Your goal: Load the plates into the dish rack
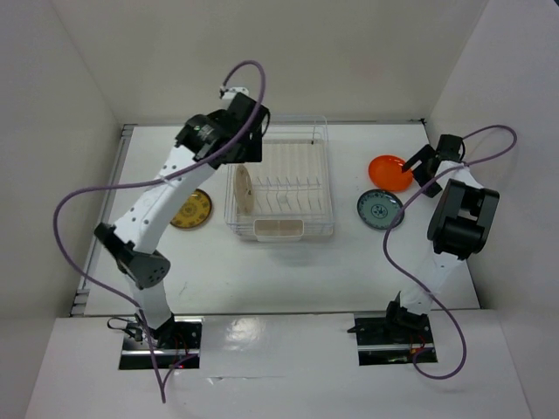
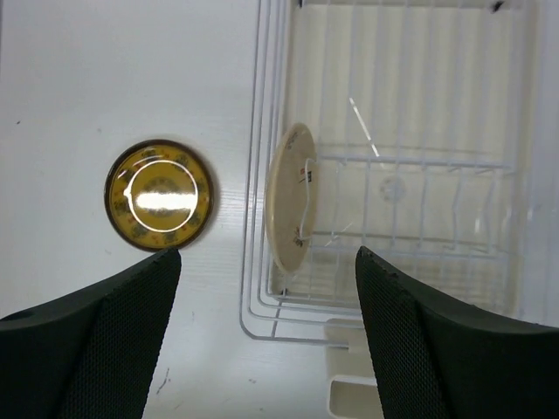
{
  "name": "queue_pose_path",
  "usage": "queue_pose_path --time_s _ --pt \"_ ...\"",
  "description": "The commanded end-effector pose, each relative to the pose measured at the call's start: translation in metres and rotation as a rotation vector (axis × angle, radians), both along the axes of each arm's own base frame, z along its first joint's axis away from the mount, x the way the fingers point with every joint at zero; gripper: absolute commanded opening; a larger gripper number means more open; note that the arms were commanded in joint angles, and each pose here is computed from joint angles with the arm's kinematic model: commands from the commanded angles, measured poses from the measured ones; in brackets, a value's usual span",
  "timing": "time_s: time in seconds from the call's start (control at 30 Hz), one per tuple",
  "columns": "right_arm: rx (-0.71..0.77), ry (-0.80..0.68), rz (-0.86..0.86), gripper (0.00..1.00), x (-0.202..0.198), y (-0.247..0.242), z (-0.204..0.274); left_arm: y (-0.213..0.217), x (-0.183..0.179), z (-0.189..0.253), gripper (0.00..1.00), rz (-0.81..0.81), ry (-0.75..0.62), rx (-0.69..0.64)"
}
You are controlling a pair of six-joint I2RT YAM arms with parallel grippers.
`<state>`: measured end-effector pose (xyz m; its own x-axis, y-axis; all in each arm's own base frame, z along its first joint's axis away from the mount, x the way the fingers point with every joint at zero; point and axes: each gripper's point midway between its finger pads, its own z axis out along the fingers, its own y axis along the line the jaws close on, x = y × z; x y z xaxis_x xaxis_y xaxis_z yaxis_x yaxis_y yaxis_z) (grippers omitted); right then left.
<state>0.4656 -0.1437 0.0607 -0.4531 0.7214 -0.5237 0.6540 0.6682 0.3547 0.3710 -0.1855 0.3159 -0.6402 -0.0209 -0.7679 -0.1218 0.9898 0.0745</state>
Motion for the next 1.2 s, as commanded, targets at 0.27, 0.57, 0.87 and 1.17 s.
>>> queue_pose_path --time_s 0.27,0.57,0.87,1.17 --pt "0.117 -0.144 0.039 0.84 0.007 0.018 0.004 0.003 -0.003 0.025 0.87 -0.110 -0.029 -0.160" --pt "0.116 -0.106 0.035 0.49 0.012 0.013 -0.010 -0.016 0.000 0.024 0.87 -0.211 -0.012 -0.233" --pt "0.120 -0.082 0.040 0.46 0.014 0.012 -0.021 -0.020 0.000 0.024 0.87 -0.241 -0.005 -0.257" --pt "0.132 -0.063 0.053 0.40 0.015 0.014 -0.043 -0.016 0.002 0.029 0.87 -0.238 -0.017 -0.275"
